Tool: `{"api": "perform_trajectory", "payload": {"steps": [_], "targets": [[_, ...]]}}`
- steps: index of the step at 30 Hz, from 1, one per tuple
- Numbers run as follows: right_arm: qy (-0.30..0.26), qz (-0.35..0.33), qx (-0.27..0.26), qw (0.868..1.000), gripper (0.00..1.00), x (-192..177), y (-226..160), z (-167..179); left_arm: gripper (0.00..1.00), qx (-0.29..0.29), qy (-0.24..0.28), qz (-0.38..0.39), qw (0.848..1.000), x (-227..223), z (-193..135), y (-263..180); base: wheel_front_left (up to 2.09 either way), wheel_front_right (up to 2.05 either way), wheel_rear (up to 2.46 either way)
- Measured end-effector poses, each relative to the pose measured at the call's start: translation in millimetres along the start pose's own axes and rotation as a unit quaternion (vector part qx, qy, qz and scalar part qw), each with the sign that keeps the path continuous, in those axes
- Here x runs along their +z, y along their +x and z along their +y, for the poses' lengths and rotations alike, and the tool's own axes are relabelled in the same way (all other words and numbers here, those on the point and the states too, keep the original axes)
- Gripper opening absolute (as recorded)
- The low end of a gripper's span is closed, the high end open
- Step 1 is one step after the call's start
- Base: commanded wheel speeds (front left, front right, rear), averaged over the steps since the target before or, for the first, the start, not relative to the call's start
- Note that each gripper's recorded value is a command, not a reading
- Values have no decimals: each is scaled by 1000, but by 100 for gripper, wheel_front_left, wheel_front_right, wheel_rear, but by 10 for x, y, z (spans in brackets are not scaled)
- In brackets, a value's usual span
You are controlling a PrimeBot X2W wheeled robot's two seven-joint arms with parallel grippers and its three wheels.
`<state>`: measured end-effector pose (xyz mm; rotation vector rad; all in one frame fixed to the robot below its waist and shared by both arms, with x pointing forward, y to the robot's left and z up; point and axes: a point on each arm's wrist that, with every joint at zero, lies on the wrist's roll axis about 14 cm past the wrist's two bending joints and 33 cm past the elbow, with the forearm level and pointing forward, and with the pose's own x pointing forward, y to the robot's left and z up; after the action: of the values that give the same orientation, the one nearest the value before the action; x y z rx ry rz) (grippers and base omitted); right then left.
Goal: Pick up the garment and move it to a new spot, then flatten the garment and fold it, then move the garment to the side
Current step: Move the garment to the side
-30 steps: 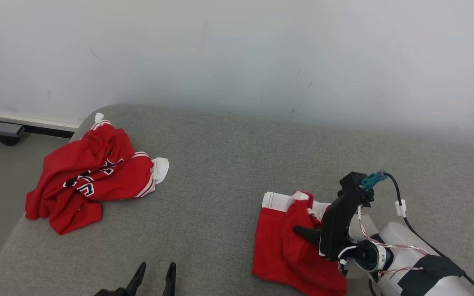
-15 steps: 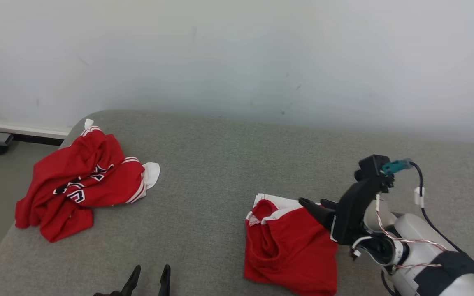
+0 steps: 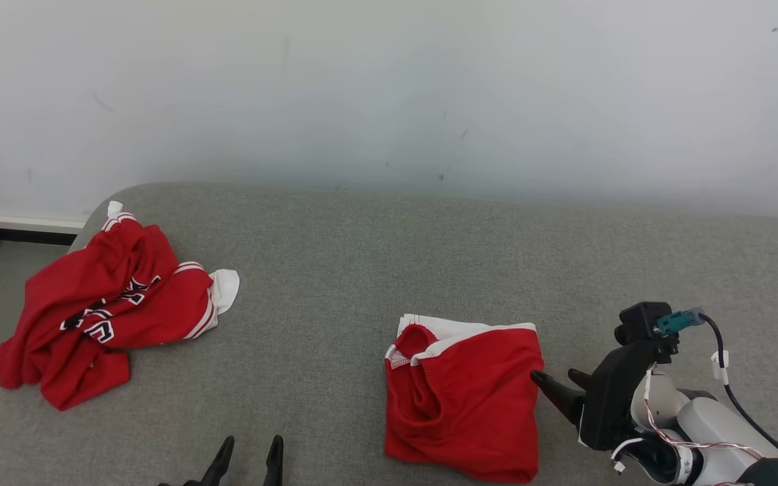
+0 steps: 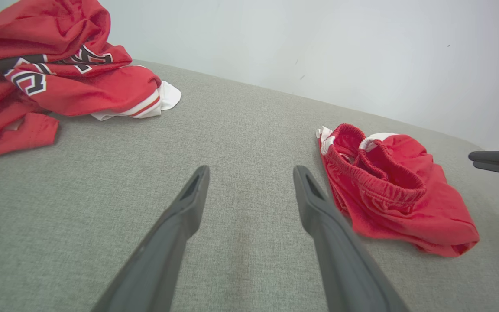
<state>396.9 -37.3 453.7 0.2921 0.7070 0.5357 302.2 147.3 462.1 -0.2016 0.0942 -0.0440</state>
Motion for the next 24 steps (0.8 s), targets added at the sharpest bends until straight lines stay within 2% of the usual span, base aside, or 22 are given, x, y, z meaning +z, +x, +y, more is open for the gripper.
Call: {"api": "perform_trajectory", "payload": {"steps": [4, 11, 17, 24], "targets": [[5, 6, -7, 1000, 100, -25, 29, -29, 100, -2, -1, -2, 1000, 12, -22, 9, 0, 0, 0], [22, 56, -24, 998, 100, -233, 141, -81, 100, 6, -1, -8, 1000, 49, 13, 10, 0, 0, 0], [10, 93, -31, 995, 100, -312, 250, -69, 100, 14, -3, -8, 1000, 53, 47, 5, 0, 0, 0], [18, 151, -40, 988, 100, -520, 346, -74, 100, 24, -6, -9, 1000, 55, 101, -2, 0, 0, 0]]}}
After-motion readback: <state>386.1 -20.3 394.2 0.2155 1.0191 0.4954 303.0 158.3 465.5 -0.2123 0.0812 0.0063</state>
